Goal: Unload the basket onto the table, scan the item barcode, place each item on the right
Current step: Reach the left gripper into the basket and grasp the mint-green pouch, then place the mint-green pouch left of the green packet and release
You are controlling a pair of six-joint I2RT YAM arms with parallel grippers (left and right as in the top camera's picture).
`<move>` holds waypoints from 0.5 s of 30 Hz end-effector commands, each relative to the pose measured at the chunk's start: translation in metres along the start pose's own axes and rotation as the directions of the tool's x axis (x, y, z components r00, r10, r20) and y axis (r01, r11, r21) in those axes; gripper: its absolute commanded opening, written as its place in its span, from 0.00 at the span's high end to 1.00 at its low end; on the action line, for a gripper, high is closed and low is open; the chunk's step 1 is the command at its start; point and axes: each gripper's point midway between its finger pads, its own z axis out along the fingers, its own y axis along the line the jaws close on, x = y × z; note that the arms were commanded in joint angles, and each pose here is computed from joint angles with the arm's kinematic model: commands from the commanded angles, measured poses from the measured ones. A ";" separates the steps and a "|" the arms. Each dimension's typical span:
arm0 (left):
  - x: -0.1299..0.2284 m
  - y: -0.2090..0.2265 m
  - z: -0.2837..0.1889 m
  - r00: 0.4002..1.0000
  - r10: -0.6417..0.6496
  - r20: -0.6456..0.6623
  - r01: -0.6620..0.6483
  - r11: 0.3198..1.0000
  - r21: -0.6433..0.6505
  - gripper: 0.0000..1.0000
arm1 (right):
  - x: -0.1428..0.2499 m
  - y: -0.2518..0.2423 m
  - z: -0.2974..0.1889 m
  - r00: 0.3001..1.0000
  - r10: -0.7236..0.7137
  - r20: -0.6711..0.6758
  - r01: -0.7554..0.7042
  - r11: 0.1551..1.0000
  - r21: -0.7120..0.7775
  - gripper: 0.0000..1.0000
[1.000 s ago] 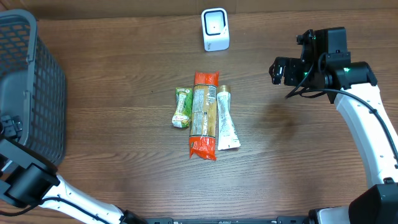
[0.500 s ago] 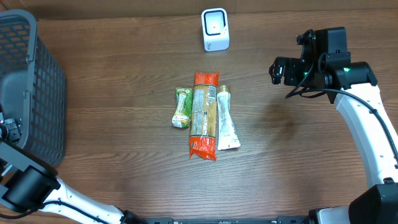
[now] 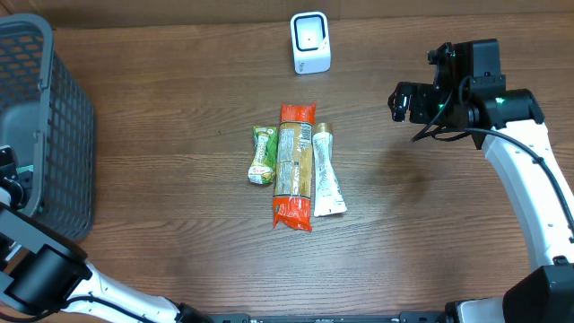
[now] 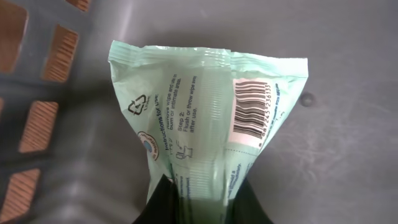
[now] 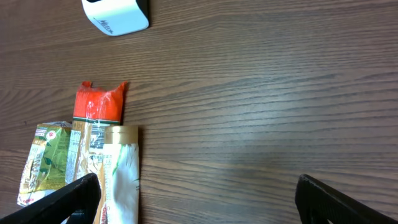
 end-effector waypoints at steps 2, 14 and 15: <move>0.065 -0.055 0.042 0.963 -0.149 -0.223 0.185 0.971 0.149 0.96 | -0.011 0.007 -0.007 0.999 -0.009 0.037 0.009 1.000 -0.016 0.00; -0.119 -0.033 -0.149 0.941 -0.311 0.135 0.297 0.948 0.116 0.96 | -0.014 0.007 -0.007 0.999 -0.010 0.045 0.011 1.000 -0.018 0.00; -0.134 -0.035 -0.176 0.933 -0.305 0.192 0.286 0.951 0.120 0.96 | -0.013 0.007 -0.007 0.999 -0.010 0.043 0.011 1.000 -0.018 0.00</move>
